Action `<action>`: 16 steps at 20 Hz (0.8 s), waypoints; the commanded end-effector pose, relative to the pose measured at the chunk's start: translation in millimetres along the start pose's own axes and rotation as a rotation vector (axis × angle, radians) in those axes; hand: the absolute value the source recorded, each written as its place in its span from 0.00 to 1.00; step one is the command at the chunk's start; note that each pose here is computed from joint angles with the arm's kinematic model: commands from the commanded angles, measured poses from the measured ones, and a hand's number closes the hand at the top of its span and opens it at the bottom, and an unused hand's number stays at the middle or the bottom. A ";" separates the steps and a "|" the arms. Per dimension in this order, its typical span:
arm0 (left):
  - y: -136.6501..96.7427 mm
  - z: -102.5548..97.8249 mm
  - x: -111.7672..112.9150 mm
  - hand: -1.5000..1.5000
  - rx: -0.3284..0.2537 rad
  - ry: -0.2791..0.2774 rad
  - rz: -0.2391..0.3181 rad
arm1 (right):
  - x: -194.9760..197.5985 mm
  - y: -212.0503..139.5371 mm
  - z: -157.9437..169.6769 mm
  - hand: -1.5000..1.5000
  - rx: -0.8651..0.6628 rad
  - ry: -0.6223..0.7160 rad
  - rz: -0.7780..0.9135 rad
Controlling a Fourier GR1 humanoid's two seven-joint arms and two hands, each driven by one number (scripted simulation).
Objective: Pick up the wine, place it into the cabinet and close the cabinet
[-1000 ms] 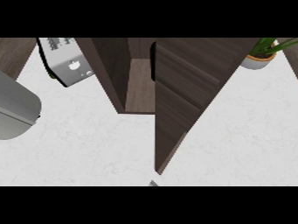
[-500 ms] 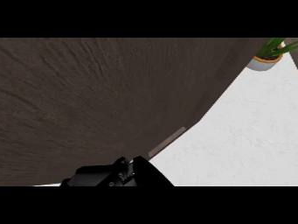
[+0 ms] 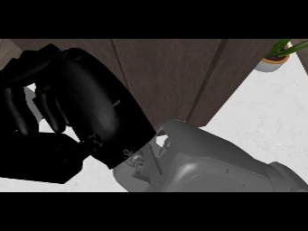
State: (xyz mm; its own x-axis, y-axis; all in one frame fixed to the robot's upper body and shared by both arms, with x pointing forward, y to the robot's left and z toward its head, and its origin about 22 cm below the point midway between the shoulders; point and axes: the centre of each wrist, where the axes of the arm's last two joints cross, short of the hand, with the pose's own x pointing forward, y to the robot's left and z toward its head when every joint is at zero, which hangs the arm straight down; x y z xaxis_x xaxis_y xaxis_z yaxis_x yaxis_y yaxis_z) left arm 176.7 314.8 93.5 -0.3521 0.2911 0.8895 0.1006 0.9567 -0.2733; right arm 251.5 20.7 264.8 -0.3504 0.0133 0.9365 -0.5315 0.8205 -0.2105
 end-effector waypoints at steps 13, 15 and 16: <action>8.5 -10.2 -5.7 0.00 -0.003 -0.008 -0.027 | -58.2 -72.0 -76.2 1.00 -0.103 0.065 0.070; -1.1 -14.8 4.7 0.00 -0.002 -0.019 -0.021 | -56.5 -78.9 -81.1 1.00 -0.124 0.058 0.069; 11.8 -18.6 4.8 0.00 -0.007 -0.015 -0.036 | -53.9 -74.1 -85.3 1.00 -0.126 0.066 0.080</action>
State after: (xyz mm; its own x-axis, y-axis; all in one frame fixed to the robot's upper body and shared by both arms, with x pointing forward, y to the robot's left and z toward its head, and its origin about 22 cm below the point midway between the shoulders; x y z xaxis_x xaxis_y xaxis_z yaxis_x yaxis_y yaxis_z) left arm 188.7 319.2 95.8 -0.3655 0.2662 0.8919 0.0906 0.9639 -0.2505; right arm 343.3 21.4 258.7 -0.3859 0.0746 0.9195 -0.4823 0.8334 -0.2700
